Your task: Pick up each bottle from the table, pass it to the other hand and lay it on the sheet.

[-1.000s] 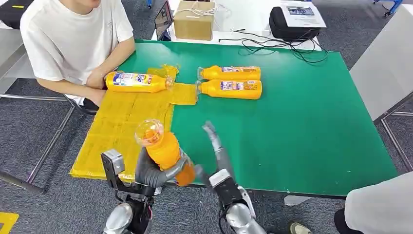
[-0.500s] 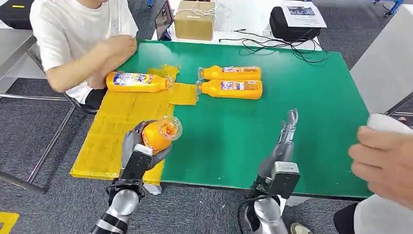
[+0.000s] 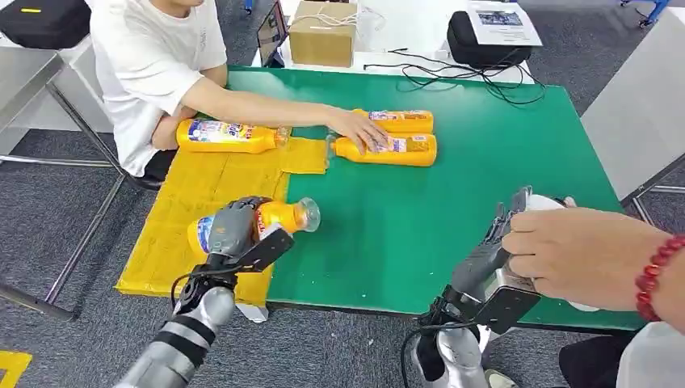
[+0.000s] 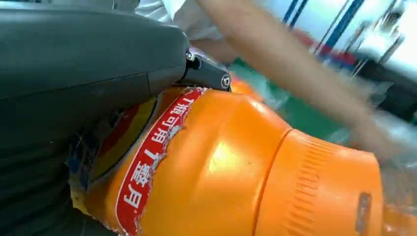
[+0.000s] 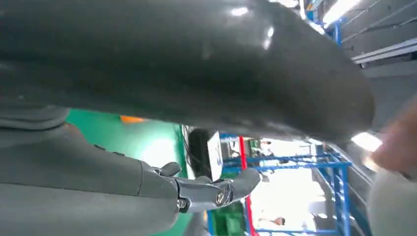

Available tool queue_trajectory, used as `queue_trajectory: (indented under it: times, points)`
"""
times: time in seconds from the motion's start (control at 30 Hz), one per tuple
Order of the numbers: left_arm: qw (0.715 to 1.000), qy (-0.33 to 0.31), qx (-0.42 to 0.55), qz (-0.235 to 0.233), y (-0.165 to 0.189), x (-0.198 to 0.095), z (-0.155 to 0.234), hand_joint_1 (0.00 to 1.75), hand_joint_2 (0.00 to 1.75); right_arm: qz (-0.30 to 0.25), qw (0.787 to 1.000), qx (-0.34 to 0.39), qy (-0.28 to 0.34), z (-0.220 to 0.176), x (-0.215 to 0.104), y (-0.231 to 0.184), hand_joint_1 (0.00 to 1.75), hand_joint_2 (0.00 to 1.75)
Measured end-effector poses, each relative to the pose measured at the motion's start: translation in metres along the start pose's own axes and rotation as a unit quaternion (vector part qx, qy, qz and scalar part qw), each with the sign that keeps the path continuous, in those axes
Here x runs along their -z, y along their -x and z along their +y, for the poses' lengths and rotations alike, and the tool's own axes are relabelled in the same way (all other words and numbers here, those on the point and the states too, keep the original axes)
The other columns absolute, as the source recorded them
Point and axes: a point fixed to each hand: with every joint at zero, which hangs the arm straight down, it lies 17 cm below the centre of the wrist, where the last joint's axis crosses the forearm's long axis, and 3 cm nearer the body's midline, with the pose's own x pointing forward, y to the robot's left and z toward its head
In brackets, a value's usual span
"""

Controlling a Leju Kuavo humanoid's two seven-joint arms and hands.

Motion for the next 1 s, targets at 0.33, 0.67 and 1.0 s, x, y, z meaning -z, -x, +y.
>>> queue_trajectory:
  times: [0.33,0.67,1.0]
  points:
    - [0.991,0.063,0.082,0.088,0.086,0.001,-0.007,0.12,1.75,0.049,0.998,0.049,-0.013,0.010,-0.028,0.012,0.00,0.00]
    - [0.976,0.121,-0.024,0.182,0.114,0.015,-0.009,0.00,1.75,0.077,0.995,0.053,-0.041,0.026,-0.048,0.026,0.00,0.00]
    - [0.969,0.150,-0.073,0.182,0.107,0.023,-0.010,0.00,1.75,0.094,0.994,0.050,-0.041,0.027,-0.054,0.035,0.00,0.00]
